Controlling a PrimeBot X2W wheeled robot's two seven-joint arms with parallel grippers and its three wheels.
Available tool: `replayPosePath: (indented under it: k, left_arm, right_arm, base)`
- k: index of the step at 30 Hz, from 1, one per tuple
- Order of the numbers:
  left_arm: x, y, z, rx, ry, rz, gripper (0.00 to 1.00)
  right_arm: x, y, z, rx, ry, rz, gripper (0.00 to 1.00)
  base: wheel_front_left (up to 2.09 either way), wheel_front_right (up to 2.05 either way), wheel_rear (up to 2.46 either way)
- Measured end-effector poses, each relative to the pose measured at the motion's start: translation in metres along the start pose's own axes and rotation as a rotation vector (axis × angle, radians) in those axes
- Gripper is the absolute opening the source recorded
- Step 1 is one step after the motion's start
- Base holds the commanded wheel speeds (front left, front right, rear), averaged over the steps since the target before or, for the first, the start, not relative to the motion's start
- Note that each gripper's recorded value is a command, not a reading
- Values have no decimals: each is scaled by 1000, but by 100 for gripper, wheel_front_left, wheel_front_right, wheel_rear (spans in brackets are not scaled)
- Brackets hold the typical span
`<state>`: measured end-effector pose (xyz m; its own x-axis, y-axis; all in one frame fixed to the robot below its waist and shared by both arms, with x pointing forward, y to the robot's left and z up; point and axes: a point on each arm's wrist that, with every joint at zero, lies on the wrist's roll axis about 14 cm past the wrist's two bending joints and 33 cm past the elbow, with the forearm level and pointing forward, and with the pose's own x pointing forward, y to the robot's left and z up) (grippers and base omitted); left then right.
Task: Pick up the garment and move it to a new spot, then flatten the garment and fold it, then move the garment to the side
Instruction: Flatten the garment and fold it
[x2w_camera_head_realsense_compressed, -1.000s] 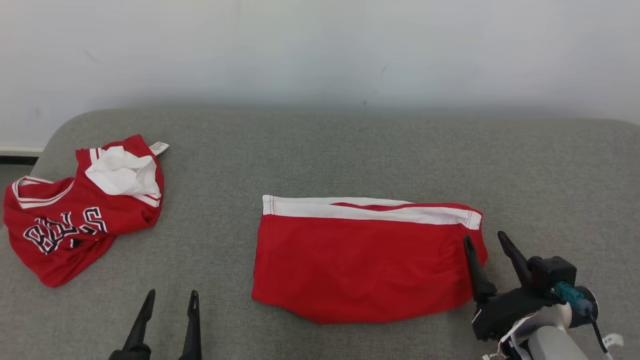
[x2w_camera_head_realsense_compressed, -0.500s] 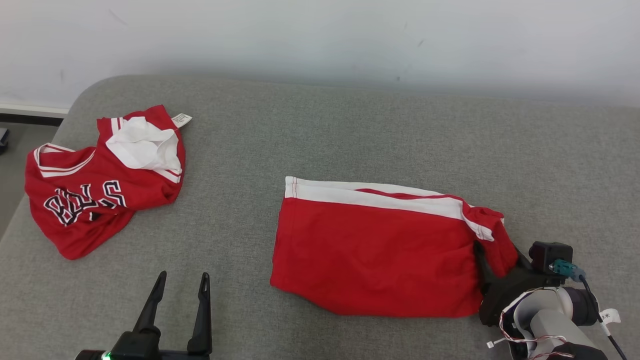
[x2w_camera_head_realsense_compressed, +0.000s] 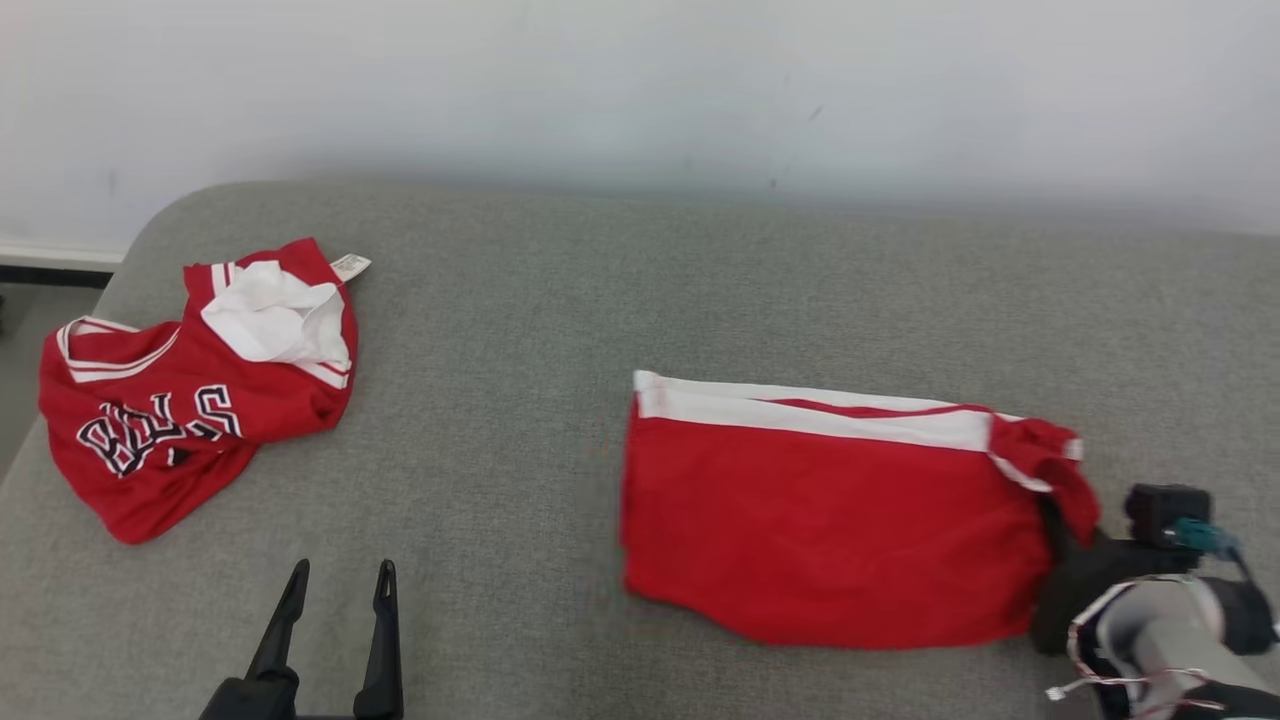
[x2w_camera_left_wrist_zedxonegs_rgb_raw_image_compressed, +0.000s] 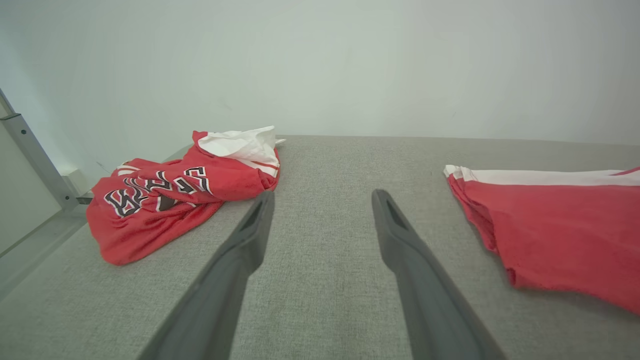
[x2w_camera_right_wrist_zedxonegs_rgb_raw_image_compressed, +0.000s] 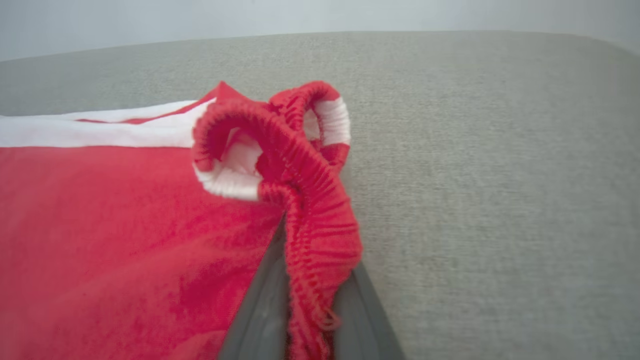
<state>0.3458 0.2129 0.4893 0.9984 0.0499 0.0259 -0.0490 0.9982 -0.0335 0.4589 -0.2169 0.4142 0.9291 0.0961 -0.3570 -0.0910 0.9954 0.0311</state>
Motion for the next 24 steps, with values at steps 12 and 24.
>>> replayPosePath:
  k: [12,24]
  left_arm:
    - [6,-16,0,-26,-3,-52,100]
    - [4,-25,5,-32,-20,-82,100]
  right_arm:
    - [-30,-59,14,36,18,-95,0]
    - [-41,3,59,379,61,154,0]
  base:
    - [0,0,0]
    - [0,0,0]
